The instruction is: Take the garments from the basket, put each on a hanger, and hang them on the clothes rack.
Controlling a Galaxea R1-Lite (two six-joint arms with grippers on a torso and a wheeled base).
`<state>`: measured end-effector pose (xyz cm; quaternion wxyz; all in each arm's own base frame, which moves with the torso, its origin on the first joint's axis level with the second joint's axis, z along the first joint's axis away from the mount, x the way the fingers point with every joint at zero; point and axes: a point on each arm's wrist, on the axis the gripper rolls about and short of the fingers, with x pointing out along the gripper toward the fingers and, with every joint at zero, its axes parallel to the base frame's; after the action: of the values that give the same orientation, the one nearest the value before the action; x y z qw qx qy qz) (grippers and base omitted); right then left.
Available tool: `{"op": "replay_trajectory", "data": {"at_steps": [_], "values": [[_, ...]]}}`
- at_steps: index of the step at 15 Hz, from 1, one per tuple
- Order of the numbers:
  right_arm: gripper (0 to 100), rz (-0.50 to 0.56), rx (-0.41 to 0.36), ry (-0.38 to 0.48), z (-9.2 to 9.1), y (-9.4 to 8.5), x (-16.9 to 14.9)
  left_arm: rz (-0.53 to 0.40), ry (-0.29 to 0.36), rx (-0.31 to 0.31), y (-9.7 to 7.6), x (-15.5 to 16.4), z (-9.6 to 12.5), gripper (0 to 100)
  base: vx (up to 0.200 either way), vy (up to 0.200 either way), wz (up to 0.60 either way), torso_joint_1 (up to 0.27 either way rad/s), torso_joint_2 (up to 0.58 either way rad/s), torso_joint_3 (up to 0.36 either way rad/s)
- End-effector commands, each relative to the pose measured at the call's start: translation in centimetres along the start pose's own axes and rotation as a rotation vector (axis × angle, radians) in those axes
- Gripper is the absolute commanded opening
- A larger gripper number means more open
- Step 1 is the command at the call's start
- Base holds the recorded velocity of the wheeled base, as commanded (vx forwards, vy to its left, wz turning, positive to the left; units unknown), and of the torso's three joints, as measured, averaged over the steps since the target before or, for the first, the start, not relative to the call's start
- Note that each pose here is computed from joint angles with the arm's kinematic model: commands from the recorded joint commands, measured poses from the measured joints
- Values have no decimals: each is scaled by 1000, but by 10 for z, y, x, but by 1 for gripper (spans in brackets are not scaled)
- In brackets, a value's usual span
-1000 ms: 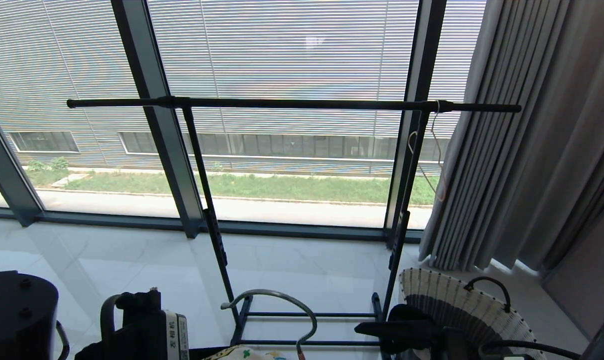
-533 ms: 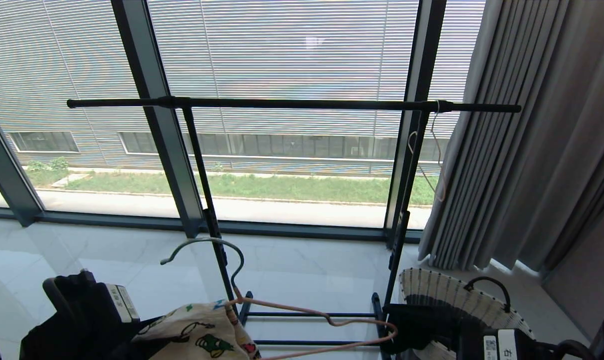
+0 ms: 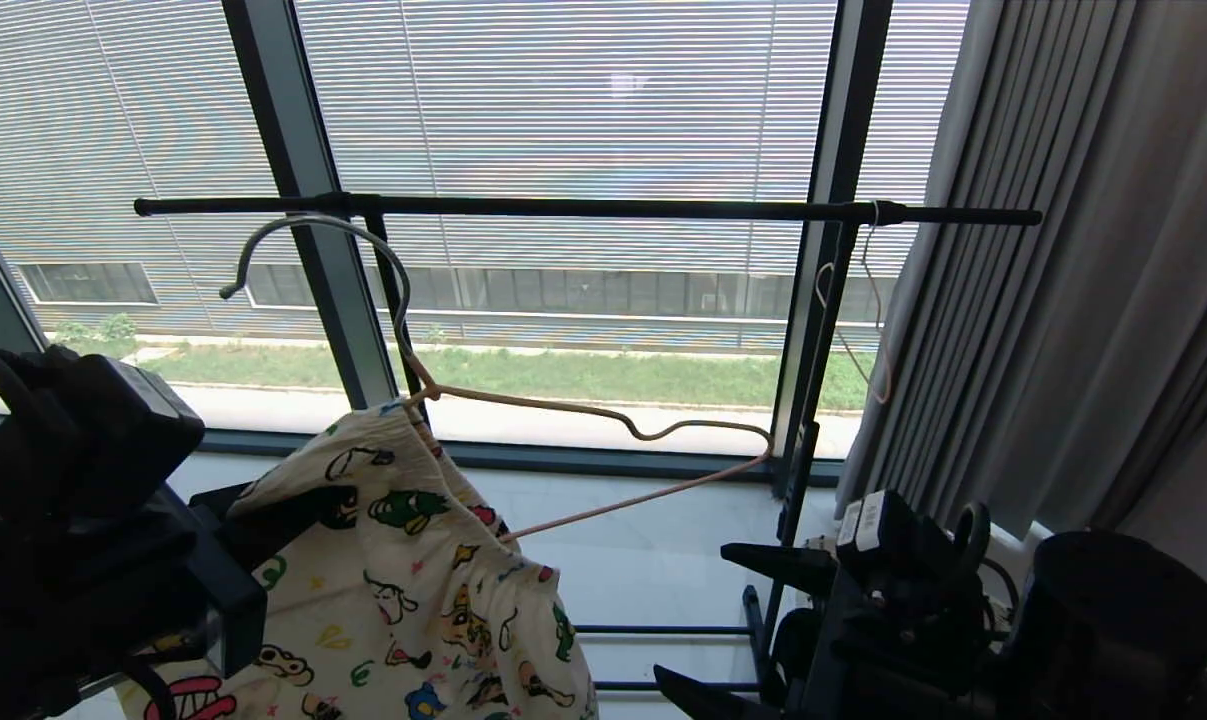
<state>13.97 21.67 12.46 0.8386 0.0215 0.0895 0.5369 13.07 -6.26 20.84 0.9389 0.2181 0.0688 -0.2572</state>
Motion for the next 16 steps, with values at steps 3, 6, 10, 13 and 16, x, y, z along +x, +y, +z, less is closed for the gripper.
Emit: {"op": "replay_trajectory", "data": {"at_steps": [3, 6, 10, 13, 16], "values": [[100, -190, 191, -97, 3, -23, 79, 12, -37, 5, 6, 23, 12, 0, 0, 0, 0, 0, 0, 0], [100, -206, 205, -110, 1, -25, 93, -8, -43, 10, 3, 26, 15, 0, 0, 0, 0, 0, 0, 0], [100, -188, 198, -98, -3, -21, 97, -38, -44, 16, -2, 29, 15, 0, 0, 0, 0, 0, 0, 0], [100, -166, 185, -79, -7, -12, 97, -38, -49, 16, -2, 37, 16, 0, 0, 0, 0, 0, 0, 0], [100, -149, 144, -36, -16, -4, 93, -27, -60, 17, -1, 43, 17, 0, 0, 0, 0, 0, 0, 0]]}}
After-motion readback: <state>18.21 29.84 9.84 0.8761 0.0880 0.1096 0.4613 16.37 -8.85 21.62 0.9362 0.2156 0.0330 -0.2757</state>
